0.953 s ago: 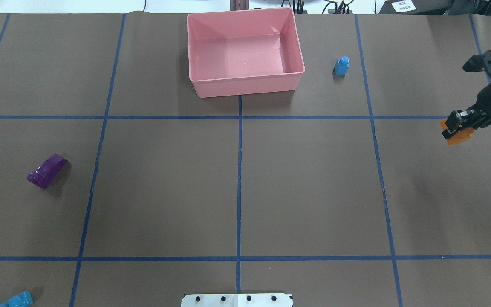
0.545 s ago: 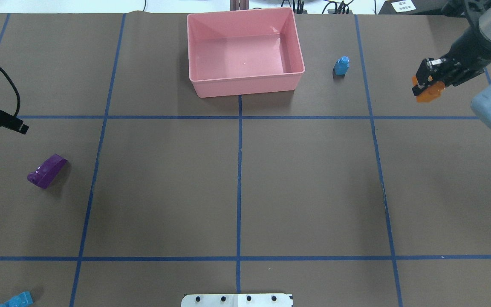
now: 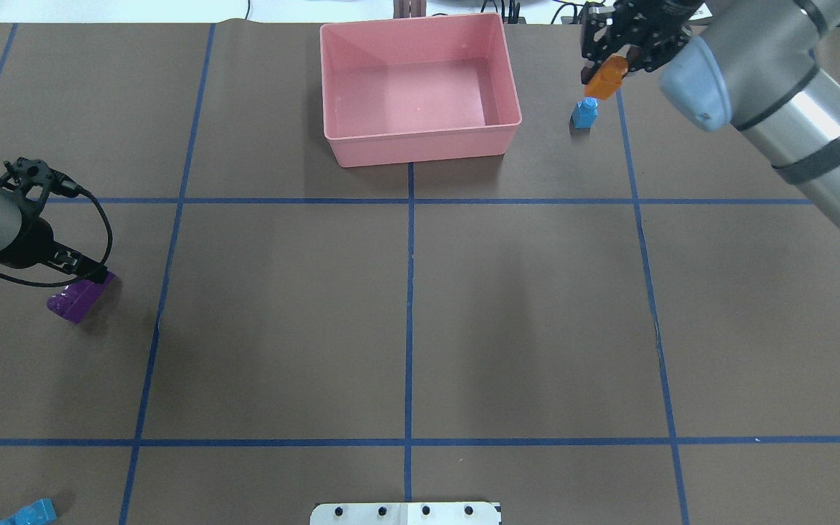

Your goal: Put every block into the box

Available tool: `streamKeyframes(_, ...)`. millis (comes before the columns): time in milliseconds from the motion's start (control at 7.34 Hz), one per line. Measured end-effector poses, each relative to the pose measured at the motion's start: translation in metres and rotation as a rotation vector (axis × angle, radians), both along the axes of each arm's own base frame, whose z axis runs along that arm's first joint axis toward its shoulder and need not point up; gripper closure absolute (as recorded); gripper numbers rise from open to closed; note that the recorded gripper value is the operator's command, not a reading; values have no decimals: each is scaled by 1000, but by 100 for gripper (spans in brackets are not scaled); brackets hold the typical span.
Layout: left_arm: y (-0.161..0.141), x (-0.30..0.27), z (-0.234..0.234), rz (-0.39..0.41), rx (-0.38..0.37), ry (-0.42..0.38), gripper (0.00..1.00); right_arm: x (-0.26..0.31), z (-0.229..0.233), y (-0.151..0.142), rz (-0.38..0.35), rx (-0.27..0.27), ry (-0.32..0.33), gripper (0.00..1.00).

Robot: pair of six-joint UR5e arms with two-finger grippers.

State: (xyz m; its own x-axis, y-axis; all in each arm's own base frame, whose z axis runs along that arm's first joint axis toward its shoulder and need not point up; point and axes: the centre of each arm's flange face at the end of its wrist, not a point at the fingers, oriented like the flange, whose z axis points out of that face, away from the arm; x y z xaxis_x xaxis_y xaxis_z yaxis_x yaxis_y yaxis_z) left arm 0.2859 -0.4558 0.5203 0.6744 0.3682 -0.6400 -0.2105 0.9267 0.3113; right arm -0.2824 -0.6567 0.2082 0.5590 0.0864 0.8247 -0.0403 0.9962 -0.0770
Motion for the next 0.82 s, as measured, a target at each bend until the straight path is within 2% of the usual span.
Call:
streamKeyframes(136,1,6,11,5,1,-8,16,-27,-24,-21,5,-23,15,100)
streamKeyframes(272,2,8,18,10,-2,-13,40,-45,-40,-36,6,-36,30,100)
streamKeyframes(409,2,8,20,13,-3,-11,80,-56,-48,-44,6,-40,38,100)
streamKeyframes(545,3,8,21,15,-5,-9,100,-64,-49,-48,8,-31,42,100)
streamKeyframes(817,13,0,30,17,-20,-20,100,-93,-41,-64,34,14,35,100)
